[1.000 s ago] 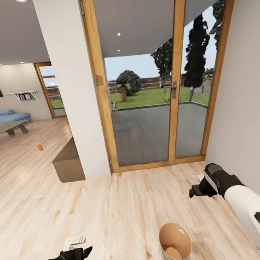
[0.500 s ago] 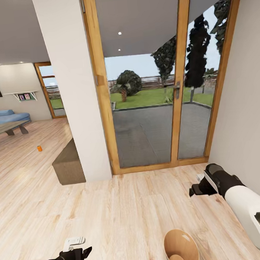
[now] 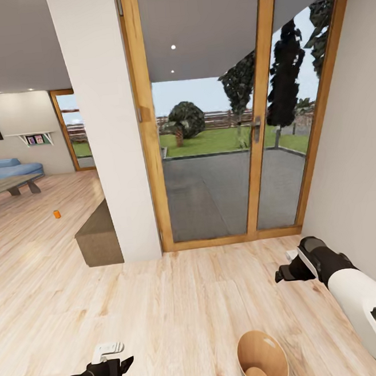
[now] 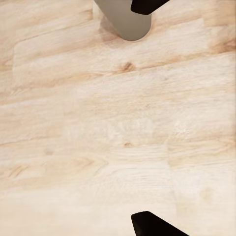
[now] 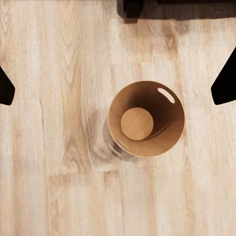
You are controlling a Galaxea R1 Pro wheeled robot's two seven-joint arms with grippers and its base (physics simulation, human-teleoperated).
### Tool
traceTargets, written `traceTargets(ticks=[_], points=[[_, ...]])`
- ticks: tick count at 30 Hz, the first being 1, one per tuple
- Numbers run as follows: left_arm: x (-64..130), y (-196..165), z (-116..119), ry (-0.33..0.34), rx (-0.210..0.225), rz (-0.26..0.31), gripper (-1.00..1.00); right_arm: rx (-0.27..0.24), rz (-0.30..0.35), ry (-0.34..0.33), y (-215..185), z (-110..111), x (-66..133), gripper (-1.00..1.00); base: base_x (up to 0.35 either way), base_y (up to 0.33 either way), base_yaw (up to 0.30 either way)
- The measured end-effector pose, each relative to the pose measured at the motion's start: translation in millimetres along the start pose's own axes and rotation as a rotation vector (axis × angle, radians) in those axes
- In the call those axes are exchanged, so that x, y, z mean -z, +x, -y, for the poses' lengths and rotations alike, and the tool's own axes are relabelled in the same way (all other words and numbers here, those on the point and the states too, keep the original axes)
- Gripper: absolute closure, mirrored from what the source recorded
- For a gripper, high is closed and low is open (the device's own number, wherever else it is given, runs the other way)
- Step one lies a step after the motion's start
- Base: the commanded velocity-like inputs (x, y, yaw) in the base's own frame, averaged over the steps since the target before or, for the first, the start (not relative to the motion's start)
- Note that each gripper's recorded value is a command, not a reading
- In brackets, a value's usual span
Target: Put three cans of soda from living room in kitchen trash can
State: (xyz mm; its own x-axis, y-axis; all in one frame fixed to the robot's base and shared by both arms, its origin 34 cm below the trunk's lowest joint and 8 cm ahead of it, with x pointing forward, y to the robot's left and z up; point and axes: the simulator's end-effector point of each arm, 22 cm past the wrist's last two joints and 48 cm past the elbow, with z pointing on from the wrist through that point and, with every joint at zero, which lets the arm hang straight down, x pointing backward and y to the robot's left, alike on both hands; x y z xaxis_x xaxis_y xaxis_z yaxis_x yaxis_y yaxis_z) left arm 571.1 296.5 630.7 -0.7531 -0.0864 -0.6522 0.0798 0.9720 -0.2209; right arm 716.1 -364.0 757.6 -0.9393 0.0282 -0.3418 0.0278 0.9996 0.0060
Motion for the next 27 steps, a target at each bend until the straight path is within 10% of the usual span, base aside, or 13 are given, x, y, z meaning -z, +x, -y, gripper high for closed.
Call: traceTargets(ticks=[27], points=[[-36.3, 47, -11, -0.003, 0.006, -0.012, -1.0, 0.008, 0.0, 0.01, 21, 4, -44.2, -1.0, 0.0, 0.0, 0.0]])
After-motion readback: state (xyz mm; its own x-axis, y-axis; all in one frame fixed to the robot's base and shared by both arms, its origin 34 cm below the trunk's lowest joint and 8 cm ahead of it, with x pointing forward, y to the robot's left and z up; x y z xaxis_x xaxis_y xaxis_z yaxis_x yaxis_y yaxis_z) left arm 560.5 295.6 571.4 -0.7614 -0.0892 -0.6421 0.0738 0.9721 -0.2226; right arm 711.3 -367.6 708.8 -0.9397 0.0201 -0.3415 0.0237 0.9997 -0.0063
